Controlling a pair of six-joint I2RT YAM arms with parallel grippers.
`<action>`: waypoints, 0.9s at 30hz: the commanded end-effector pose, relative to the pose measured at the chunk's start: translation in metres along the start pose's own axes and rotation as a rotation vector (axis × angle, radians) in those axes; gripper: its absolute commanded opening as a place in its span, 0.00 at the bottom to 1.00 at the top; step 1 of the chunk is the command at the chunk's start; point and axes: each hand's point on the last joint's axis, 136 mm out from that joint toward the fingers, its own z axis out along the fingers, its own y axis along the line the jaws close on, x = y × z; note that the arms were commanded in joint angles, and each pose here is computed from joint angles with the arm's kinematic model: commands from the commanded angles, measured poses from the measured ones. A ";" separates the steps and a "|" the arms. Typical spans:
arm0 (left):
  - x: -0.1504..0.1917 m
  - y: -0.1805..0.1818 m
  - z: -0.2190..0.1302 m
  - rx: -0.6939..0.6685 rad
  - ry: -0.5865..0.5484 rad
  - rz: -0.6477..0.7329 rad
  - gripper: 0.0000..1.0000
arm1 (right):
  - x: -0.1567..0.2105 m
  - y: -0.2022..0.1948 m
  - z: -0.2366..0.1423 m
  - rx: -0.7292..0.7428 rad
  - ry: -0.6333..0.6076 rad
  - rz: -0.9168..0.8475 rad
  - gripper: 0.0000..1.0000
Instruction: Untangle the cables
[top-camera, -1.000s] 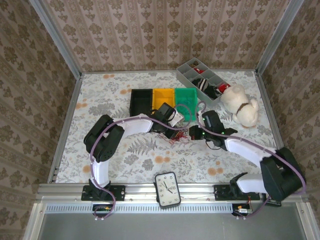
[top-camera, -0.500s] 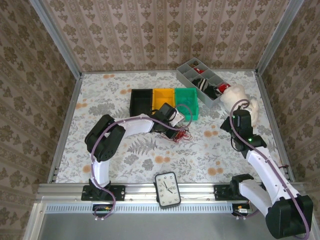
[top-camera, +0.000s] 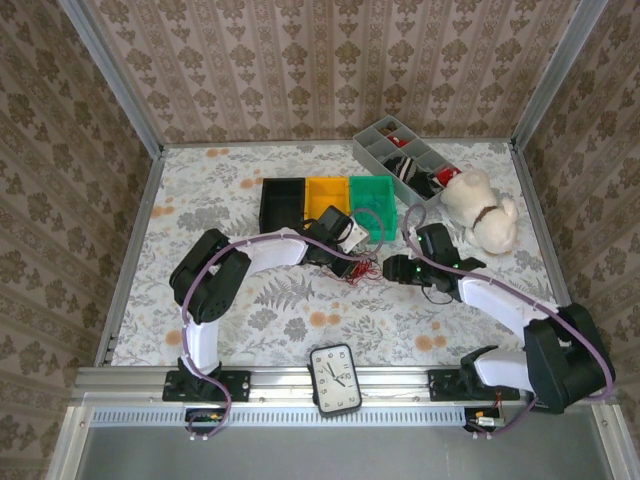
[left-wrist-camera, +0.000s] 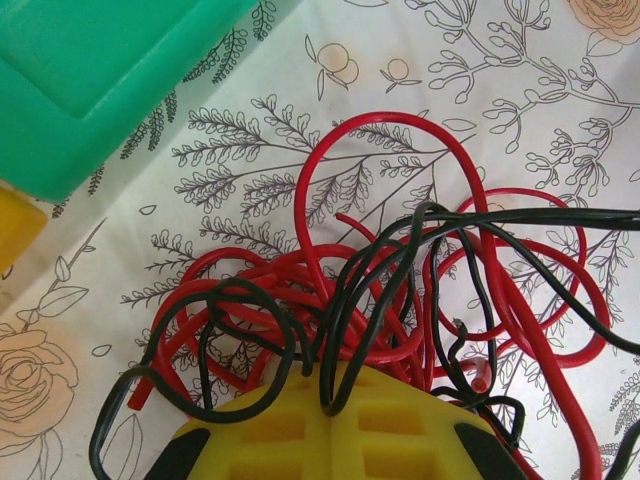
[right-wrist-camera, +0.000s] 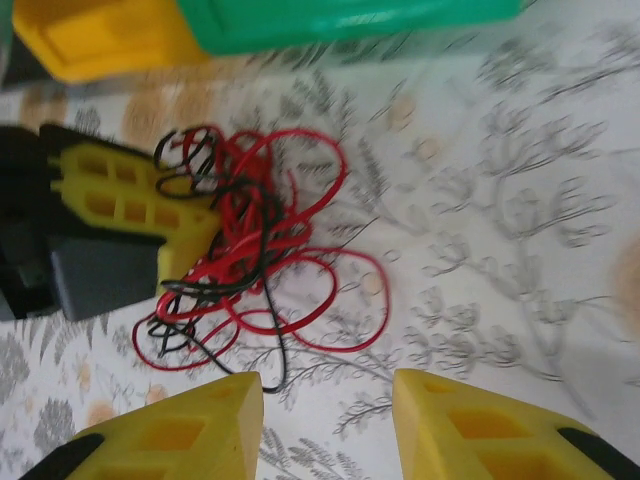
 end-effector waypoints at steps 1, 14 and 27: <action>0.031 0.011 0.004 -0.043 0.100 -0.017 0.00 | -0.001 0.013 0.007 -0.072 0.011 -0.030 0.38; 0.031 0.010 0.004 -0.042 0.101 -0.016 0.00 | -0.005 0.016 0.033 -0.076 0.051 -0.032 0.37; 0.034 0.014 0.005 -0.061 0.114 -0.026 0.23 | -0.021 -0.027 0.027 0.209 -0.041 -0.027 0.00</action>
